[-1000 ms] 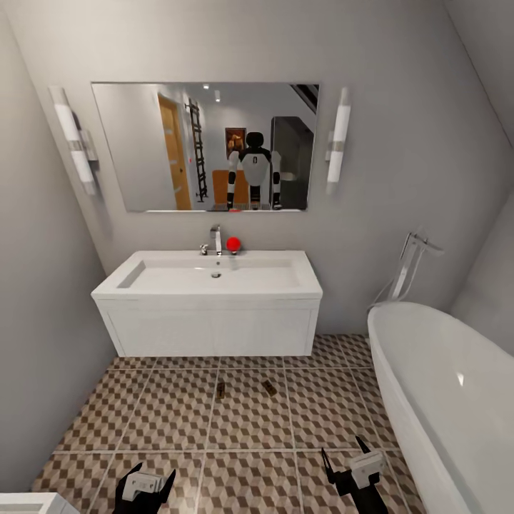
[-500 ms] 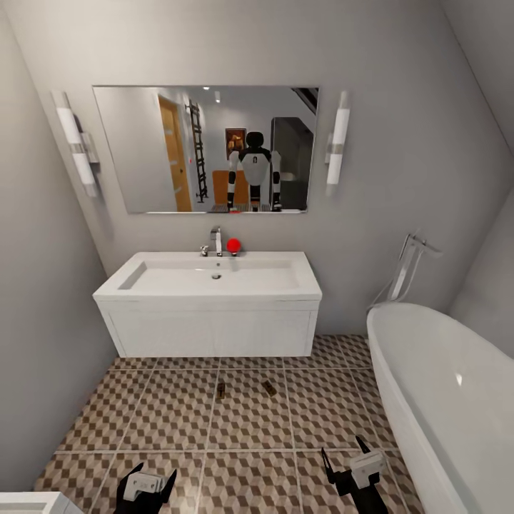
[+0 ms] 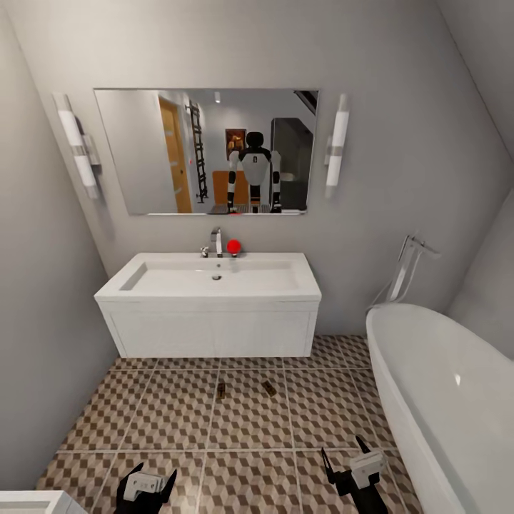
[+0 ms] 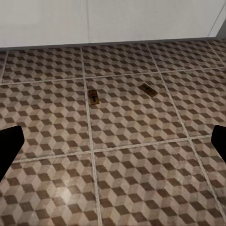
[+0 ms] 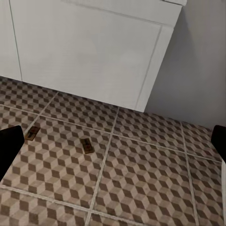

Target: Take the four mousetraps from the cabinet in the bathroom and place them on the bathroom floor. Make sure all four end up on the same floor surface, and ensure that at least two of them are either under or directly next to the same bathroom sink.

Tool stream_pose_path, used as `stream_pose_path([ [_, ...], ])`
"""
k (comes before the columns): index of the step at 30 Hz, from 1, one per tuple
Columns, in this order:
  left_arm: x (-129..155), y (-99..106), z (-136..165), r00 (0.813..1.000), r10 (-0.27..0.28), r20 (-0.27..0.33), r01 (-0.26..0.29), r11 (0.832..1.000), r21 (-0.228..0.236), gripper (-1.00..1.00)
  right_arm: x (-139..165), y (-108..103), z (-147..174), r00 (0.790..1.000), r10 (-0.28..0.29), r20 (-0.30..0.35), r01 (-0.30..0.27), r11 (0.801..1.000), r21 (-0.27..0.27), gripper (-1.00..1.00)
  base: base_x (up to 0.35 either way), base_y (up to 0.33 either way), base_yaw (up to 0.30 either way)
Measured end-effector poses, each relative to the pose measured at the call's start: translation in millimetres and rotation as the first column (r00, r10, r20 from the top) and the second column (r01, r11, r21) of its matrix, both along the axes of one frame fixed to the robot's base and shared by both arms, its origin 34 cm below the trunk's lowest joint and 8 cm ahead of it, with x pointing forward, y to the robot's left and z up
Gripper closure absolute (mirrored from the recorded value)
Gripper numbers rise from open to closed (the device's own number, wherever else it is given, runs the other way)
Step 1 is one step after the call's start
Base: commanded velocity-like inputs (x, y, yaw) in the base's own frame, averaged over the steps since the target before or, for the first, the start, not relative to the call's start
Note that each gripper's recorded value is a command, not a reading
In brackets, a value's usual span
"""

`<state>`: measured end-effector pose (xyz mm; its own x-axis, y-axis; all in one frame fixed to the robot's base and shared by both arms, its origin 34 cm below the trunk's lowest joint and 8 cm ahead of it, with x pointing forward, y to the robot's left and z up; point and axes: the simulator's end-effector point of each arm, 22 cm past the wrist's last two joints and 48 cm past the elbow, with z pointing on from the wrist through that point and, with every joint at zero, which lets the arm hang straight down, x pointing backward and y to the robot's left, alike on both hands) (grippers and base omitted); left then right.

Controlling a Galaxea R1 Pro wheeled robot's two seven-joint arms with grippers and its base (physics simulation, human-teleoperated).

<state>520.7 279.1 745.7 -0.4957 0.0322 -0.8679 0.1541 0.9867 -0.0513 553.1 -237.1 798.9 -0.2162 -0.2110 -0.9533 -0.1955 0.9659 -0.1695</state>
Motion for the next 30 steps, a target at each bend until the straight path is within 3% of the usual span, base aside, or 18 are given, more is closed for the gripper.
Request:
stream_pose_path([
  [30, -5.1, 0.0, 6.0, 1.000, 0.000, -0.002, 0.000, 1.000, 0.000, -1.00, -4.3, 1.0, 6.3, 1.000, 0.000, -0.001, 0.000, 1.000, 0.001, -1.00, 0.000, 0.000, 0.000],
])
